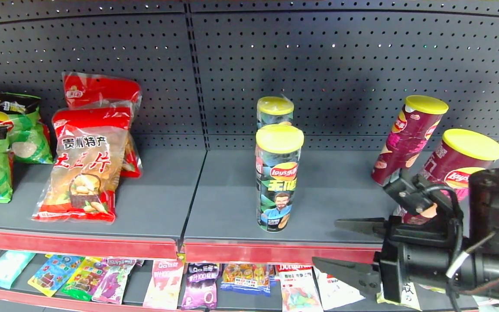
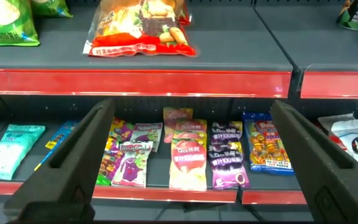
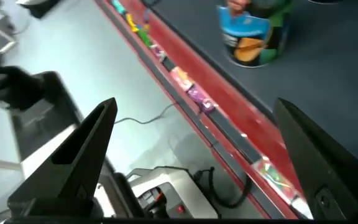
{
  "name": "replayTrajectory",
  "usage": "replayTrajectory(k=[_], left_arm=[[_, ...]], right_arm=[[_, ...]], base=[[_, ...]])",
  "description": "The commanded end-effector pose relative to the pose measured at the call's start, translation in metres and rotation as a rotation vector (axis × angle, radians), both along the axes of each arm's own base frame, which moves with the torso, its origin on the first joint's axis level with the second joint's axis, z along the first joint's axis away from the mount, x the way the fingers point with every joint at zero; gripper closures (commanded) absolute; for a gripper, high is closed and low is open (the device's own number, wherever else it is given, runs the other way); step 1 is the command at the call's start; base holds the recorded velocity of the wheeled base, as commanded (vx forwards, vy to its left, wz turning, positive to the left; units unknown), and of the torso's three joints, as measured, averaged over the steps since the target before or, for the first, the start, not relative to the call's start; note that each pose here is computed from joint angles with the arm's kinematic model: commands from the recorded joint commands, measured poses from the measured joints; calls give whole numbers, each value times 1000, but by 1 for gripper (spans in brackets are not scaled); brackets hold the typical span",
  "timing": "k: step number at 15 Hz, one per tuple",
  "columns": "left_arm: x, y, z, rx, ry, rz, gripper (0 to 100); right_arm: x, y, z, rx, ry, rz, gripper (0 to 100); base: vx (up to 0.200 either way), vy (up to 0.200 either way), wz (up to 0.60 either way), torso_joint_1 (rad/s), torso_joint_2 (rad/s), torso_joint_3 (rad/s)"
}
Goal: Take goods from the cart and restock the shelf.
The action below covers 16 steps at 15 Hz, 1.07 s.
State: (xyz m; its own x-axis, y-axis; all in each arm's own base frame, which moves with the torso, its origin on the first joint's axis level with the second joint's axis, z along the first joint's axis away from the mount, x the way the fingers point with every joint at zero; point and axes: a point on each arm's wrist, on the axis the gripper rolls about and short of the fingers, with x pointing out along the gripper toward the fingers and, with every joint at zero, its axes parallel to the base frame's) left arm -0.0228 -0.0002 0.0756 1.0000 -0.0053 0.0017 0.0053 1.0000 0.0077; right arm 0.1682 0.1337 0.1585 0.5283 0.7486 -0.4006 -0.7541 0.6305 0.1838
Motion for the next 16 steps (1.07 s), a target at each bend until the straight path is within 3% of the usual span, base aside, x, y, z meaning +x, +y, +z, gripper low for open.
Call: replayTrajectory(k=[1,16], left_arm=[[0,0,0,0,0,-1,0],[0,0,0,0,0,-1,0]], right_arm=[[20,7,-11,-38,36,-39,0],[90,15,-21,-130,-13,-201,0]], base=[[0,0,0,0,0,0],[0,0,0,0,0,0]])
